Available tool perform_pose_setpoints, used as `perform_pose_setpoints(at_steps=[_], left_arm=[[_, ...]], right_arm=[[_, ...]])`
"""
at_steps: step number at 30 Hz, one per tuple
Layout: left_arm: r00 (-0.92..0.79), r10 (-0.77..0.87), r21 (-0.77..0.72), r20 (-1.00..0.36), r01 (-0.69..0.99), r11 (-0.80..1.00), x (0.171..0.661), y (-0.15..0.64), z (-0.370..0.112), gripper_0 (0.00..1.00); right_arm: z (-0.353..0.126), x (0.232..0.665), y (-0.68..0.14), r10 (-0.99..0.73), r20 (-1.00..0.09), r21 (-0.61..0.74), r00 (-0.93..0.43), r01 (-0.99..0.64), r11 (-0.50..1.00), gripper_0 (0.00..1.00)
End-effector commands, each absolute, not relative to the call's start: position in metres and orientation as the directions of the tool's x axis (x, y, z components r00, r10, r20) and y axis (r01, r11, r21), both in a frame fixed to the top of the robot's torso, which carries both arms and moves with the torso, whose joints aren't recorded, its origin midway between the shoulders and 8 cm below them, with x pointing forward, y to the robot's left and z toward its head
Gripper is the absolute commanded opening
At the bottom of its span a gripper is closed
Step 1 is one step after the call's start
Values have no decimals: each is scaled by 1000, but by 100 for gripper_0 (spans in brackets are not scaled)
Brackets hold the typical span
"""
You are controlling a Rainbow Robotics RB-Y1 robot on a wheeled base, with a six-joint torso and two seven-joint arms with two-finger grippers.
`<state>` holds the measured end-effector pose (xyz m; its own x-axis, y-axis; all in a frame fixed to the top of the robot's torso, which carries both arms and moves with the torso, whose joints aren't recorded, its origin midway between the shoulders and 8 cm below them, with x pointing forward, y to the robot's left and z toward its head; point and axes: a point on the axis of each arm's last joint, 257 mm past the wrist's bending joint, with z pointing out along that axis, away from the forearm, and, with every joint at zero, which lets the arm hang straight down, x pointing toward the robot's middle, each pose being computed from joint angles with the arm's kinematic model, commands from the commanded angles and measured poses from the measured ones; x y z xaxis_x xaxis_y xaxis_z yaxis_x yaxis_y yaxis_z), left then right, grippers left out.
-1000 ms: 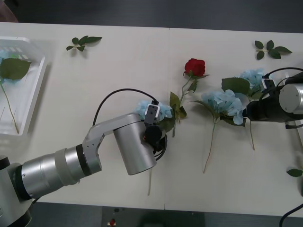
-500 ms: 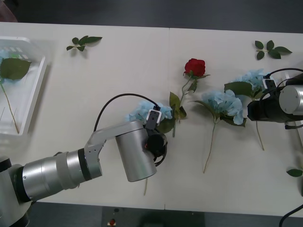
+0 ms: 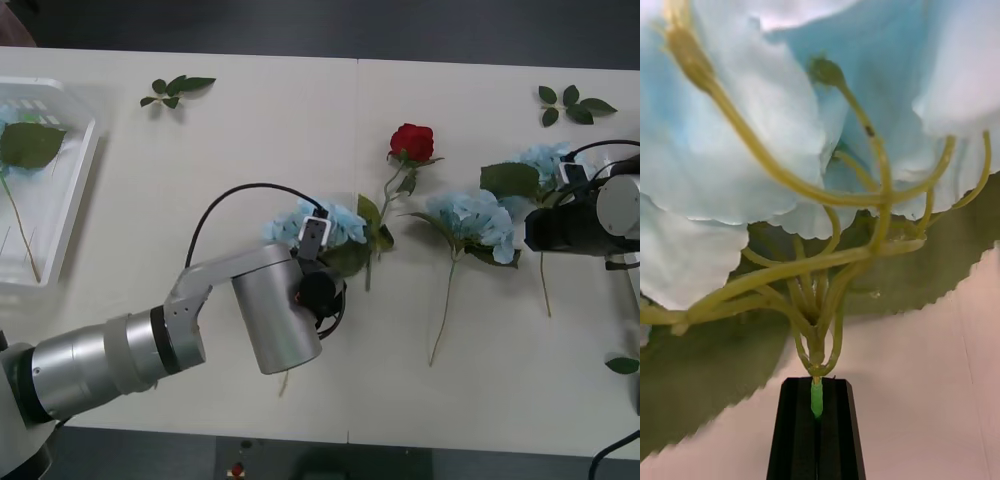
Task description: Put the red flowers into the right box and the blue flowers into the left box
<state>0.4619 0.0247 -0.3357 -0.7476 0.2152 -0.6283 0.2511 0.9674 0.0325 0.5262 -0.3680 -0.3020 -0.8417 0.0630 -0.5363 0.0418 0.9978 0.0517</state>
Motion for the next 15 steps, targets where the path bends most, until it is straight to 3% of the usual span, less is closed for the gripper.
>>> perform_pose_setpoints(at_steps=[1,8,15], left_arm=[[-712,150,-3,-686,209,978,477,34,-281,0],[-675,63,-47,-735,144,988,495,77,-213,0],[-616,-74,-75,-784,-24,997,522,187,-150,0]], right_arm=[[-225,539,-379,-73,-627,-9,-776,-86,996,0],[-168,516,-349,-148,-688,116,-711,-309,944,0],[-112,492,-276,-165,-800,266,-577,-587,764,0]])
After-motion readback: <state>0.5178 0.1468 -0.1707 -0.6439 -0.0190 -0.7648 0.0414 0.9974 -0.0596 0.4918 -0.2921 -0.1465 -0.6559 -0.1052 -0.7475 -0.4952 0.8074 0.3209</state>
